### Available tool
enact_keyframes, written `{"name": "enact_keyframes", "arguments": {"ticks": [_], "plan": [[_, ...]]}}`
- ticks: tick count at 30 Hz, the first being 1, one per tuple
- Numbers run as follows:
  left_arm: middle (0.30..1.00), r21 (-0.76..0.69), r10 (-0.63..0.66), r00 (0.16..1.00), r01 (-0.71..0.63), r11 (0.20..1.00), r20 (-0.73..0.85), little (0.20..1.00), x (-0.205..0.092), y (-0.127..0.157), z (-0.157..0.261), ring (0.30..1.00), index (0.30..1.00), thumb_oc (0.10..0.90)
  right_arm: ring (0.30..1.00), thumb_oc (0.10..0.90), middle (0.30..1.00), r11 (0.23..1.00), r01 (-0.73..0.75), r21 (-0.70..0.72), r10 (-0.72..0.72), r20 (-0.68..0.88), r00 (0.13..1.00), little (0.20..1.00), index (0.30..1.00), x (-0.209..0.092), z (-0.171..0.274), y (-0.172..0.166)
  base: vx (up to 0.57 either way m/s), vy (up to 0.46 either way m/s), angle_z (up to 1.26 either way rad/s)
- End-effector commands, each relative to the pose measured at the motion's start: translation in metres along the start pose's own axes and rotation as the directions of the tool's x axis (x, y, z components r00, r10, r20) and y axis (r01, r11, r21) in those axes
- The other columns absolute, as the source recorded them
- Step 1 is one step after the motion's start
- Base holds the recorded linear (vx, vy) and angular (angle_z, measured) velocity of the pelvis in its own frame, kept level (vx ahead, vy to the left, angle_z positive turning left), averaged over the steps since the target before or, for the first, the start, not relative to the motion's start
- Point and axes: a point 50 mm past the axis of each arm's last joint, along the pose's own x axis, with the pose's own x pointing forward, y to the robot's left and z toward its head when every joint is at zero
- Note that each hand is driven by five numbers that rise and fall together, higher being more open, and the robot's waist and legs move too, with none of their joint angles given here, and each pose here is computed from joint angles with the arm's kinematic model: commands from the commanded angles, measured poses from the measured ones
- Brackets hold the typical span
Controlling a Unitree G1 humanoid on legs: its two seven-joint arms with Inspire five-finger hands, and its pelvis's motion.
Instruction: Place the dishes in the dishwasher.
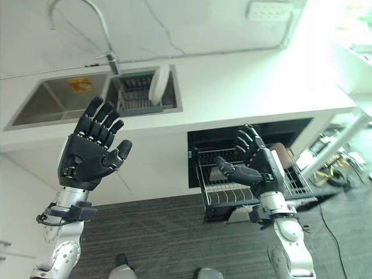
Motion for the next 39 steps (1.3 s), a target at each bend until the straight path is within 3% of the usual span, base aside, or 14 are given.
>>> {"name": "enact_keyframes", "arguments": {"ticks": [1, 11, 19, 29, 31, 39], "plan": [[0.900, 0.100, -0.084, 0.956, 0.058, 0.993, 0.282, 0.900, 0.011, -0.008, 0.050, 0.900, 0.900, 0.800, 0.900, 0.800, 0.900, 0.992, -0.122, -0.028, 0.125, 0.307, 0.944, 0.900, 0.900, 0.017, 0.061, 0.014, 0.30, 0.386, -0.35], [0.900, 0.175, -0.192, 0.944, 0.148, 0.973, 0.268, 0.900, 0.026, -0.013, 0.055, 0.900, 0.900, 0.800, 0.900, 0.800, 0.900, 1.000, -0.030, 0.001, 0.028, 0.345, 0.938, 0.900, 0.900, 0.018, 0.059, 0.022, 0.20, 0.292, 0.13], [0.900, 0.285, -0.250, 0.921, 0.164, 0.944, 0.300, 0.900, 0.023, -0.021, 0.068, 0.900, 0.900, 0.800, 0.900, 0.800, 0.900, 0.996, -0.065, 0.053, 0.043, 0.341, 0.939, 0.900, 0.900, 0.018, 0.055, 0.031, 0.11, 0.164, -0.03], [0.900, 0.161, -0.191, 0.941, 0.150, 0.975, 0.278, 0.900, 0.027, -0.022, 0.061, 0.900, 0.900, 0.800, 0.900, 0.800, 0.900, 0.995, 0.020, 0.102, -0.052, 0.326, 0.944, 0.900, 0.900, 0.017, 0.050, 0.033, 0.20, -0.250, -0.12], [0.900, 0.106, -0.182, 0.942, 0.159, 0.982, 0.282, 0.900, 0.029, -0.024, 0.058, 0.900, 0.900, 0.800, 0.900, 0.800, 0.900, 0.986, 0.017, 0.167, -0.068, 0.308, 0.949, 0.900, 0.900, 0.020, 0.048, 0.032, 0.28, -0.389, 0.35], [0.900, -0.005, -0.177, 0.942, 0.186, 0.983, 0.287, 0.900, 0.031, -0.029, 0.055, 0.900, 0.900, 0.800, 0.900, 0.800, 0.900, 0.997, 0.021, 0.070, -0.048, 0.403, 0.914, 0.900, 0.900, 0.026, 0.064, 0.034, 0.17, -0.224, -0.12]]}}
